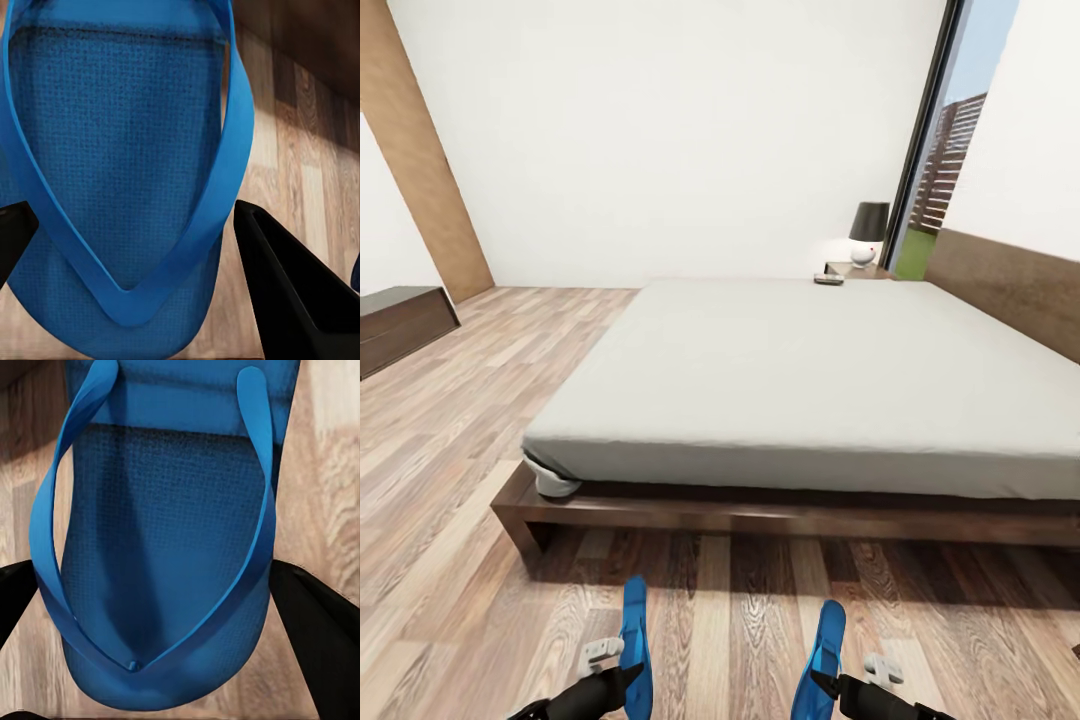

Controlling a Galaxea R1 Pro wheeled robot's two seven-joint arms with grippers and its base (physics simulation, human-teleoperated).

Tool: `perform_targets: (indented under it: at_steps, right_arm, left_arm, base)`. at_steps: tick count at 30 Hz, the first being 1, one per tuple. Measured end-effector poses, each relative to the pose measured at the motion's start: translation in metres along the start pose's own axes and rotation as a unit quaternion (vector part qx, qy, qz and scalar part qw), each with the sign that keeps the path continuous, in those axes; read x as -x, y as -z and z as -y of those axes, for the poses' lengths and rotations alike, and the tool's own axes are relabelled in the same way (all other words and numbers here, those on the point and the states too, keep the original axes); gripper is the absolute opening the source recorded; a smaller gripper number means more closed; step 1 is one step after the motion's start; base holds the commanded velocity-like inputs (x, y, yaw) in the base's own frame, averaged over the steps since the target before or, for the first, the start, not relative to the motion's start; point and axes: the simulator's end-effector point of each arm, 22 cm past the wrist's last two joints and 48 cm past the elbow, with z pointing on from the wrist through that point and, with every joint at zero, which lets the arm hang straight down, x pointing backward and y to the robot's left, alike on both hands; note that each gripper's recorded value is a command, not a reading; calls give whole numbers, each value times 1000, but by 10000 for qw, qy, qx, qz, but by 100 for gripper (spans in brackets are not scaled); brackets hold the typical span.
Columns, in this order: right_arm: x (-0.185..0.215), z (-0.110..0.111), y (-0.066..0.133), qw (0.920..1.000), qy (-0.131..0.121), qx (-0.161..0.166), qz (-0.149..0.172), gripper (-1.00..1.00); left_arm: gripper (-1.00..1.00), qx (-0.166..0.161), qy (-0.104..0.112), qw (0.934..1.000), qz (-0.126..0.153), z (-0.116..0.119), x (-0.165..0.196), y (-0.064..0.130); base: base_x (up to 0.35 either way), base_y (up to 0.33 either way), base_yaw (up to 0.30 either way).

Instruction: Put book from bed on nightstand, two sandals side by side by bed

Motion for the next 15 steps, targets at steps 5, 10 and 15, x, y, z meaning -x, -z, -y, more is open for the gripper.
perform_targets:
  at_steps: [5, 10, 15]
  right_arm:
    - [0, 0, 0, 10000, 1, 0, 3, -100]
    - [0, 0, 0, 10000, 0, 0, 1, -100]
    - [1, 0, 0, 10000, 4, 2, 6, -100]
  left_arm:
    - [-100, -3, -1, 10000, 1, 0, 0, 0]
    - [-100, 0, 1, 10000, -1, 0, 0, 0]
    - [-100, -1, 0, 10000, -1, 0, 0, 0]
  base:
    - [-19, 0, 1]
    - [-1, 0, 0]
    - [0, 0, 0]
